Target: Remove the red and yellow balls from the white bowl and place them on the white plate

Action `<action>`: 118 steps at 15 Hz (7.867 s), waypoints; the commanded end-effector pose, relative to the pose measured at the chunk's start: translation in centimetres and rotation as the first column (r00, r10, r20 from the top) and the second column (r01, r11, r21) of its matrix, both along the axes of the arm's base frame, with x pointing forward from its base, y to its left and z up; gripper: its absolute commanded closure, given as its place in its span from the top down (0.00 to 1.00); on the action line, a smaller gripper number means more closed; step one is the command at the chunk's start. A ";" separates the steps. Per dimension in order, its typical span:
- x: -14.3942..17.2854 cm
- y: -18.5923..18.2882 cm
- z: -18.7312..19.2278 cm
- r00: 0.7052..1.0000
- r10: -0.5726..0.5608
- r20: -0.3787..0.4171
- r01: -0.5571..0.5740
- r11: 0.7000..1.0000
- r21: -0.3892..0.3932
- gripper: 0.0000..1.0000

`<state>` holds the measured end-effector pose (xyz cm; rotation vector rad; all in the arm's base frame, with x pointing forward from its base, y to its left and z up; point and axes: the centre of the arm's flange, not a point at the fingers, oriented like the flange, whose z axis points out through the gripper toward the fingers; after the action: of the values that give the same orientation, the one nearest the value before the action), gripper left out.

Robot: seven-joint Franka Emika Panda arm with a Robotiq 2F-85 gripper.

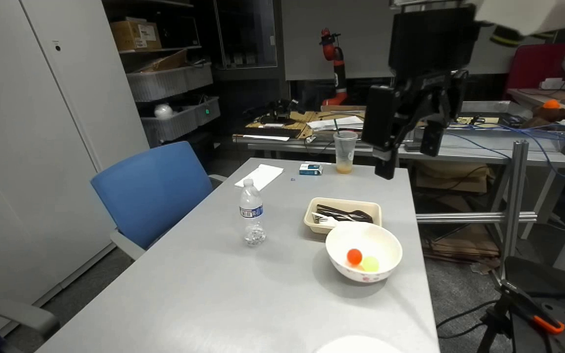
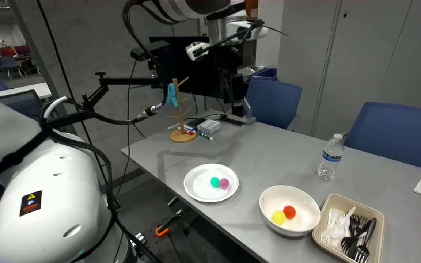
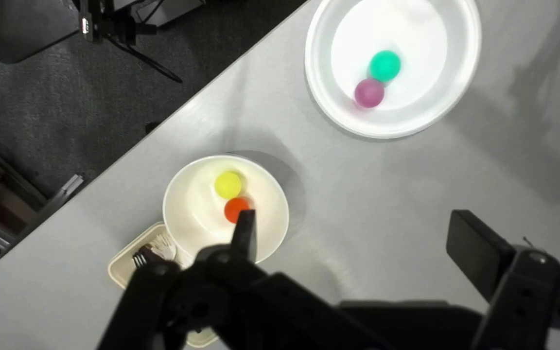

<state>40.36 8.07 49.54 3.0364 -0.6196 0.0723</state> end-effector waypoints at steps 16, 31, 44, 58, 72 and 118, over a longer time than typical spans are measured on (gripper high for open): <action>4.0 -3.4 -1.7 0.998 -0.061 -0.034 0.058 0.995 -0.081 1.00; 8.9 -12.8 -11.0 0.993 -0.114 0.041 0.113 0.994 0.009 1.00; 8.1 -15.1 -19.0 0.983 -0.185 -0.015 0.185 0.983 0.013 1.00; 7.5 -12.8 -16.2 0.987 -0.163 0.007 0.163 0.986 0.047 1.00; 8.5 -12.7 -17.9 0.981 -0.195 0.005 0.194 0.979 0.054 1.00; 9.1 -18.3 -27.1 0.963 -0.271 -0.004 0.271 0.960 0.077 0.15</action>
<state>50.71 -10.89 18.60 2.9695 -1.1130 0.0385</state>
